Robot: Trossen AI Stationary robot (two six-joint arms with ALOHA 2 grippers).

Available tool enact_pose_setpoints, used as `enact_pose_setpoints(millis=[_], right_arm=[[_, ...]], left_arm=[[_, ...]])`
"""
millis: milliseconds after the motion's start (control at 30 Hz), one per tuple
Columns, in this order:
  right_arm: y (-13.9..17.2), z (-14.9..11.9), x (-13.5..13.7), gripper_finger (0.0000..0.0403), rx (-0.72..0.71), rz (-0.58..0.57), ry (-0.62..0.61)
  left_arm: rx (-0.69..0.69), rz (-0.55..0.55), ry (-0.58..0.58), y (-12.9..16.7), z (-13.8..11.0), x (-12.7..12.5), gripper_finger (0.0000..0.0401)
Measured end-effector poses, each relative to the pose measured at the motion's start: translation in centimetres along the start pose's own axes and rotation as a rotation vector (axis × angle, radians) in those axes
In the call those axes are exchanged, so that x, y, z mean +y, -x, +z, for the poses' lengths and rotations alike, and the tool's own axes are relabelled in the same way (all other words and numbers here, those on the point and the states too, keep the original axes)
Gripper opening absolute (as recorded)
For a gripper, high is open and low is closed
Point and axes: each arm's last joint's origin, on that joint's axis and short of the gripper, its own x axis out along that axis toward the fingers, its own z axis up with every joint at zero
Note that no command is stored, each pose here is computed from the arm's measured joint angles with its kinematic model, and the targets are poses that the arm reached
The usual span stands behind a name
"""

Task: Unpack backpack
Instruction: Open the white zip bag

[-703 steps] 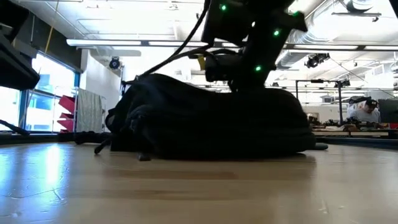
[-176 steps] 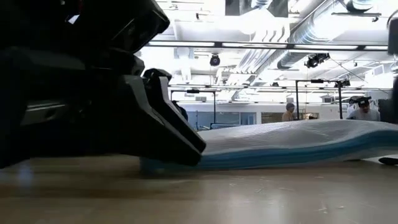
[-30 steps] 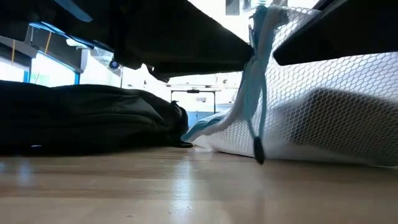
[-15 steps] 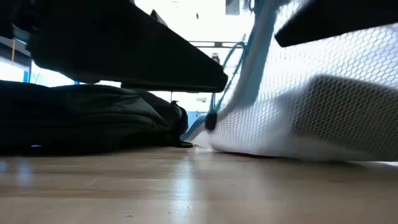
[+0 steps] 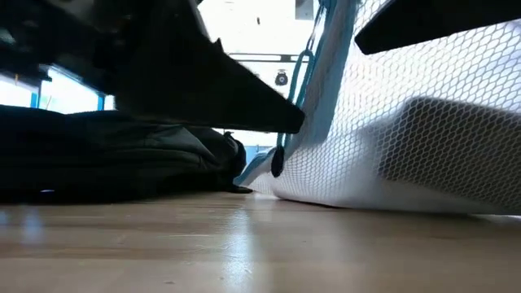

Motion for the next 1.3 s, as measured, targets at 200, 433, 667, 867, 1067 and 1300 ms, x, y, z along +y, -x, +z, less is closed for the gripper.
enact_pose_setpoints(millis=[200,433,667,867,1067,1300], right_arm=[[0.0,0.0,0.0,0.0,0.002,0.002,-0.002],[0.0,0.0,0.0,0.0,0.002,0.001,-0.003],[-0.2,0.1,-0.1,0.0,0.004,0.002,-0.012],[-0.2,0.1,0.0,0.0,0.007,0.007,-0.012],[-0.2,0.1,0.0,0.0,0.016,0.021,-0.014],[-0.2,0.1,0.0,0.0,0.016,0.023,-0.017]], left_arm=[[0.05,-0.011,0.047,0.4,-0.6,-0.6,0.009],[0.089,-0.057,0.109,-0.6,-1.4,0.2,0.009],[0.103,-0.024,0.149,-2.3,-2.9,1.6,0.0111],[0.106,-0.021,0.174,-2.4,-2.9,1.8,0.0131],[0.04,-0.126,0.101,-2.2,-2.2,1.1,0.0136],[-0.02,-0.1,0.059,-1.9,-1.7,0.5,0.0136]])
